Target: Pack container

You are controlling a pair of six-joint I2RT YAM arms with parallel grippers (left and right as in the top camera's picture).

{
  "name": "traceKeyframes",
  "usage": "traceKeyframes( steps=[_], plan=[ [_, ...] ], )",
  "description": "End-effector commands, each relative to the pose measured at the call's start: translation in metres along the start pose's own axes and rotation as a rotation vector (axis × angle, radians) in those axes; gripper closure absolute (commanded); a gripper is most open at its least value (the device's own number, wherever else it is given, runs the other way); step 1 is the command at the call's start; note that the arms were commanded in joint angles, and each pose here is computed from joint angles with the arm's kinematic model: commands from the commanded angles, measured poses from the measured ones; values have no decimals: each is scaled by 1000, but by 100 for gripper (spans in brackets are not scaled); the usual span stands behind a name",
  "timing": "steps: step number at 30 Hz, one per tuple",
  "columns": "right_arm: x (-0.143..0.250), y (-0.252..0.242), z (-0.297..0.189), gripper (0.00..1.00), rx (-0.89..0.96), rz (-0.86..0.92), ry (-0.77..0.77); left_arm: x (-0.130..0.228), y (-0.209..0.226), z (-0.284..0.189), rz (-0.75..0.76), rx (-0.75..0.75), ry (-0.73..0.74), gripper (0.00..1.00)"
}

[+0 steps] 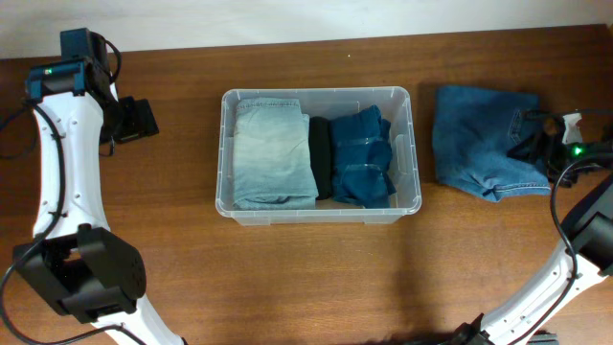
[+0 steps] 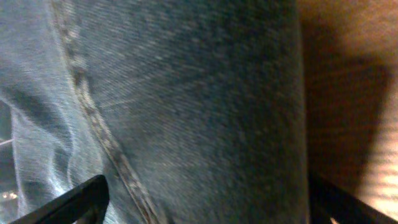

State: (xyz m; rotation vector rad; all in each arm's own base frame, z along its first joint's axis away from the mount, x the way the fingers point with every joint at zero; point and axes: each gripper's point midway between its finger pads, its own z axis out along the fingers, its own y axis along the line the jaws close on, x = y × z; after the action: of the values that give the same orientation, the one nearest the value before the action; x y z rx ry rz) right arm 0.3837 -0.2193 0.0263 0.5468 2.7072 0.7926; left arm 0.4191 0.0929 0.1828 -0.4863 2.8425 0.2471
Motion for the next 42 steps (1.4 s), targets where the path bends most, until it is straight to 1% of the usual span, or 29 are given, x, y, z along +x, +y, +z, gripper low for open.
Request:
traceKeyframes(
  steps=[1,2,3,4,7,9,13,16,21,28,32,36,40,42],
  plan=[
    [11,3,19,18,-82,-11,13,-4,2,-14,-2,0,-37,1],
    [12,5,21,22,-92,-11,14,-4,2,-14,-2,0,-38,1],
    [13,6,22,29,-98,-11,13,-4,2,-14,-2,0,-37,1],
    [13,7,23,33,-104,-11,13,-4,2,-14,-2,0,-38,1],
    [12,11,23,50,-125,-10,8,-4,2,-14,-1,0,-38,1],
    [13,11,23,54,-126,-8,9,-4,2,-14,-2,0,-38,1],
    [13,12,23,85,-128,-5,12,-4,2,-14,-2,0,-37,1],
    [12,18,22,96,-163,-1,0,-4,2,-14,-2,0,-37,1],
    [0,45,6,96,-310,6,-76,-4,2,-14,-2,0,-37,1],
    [-16,80,-31,96,-390,-37,-155,-4,2,-14,-2,0,-37,1],
    [-26,108,-59,96,-495,-68,-234,-4,2,-14,-2,0,-38,1],
    [-29,120,-73,96,-553,-70,-268,-4,2,-14,-2,0,-37,1],
    [-28,123,-77,96,-576,-60,-271,-4,2,-14,-2,0,-38,1],
    [-30,131,-83,96,-630,-58,-291,-4,2,-14,-2,0,-37,1]
  ],
)
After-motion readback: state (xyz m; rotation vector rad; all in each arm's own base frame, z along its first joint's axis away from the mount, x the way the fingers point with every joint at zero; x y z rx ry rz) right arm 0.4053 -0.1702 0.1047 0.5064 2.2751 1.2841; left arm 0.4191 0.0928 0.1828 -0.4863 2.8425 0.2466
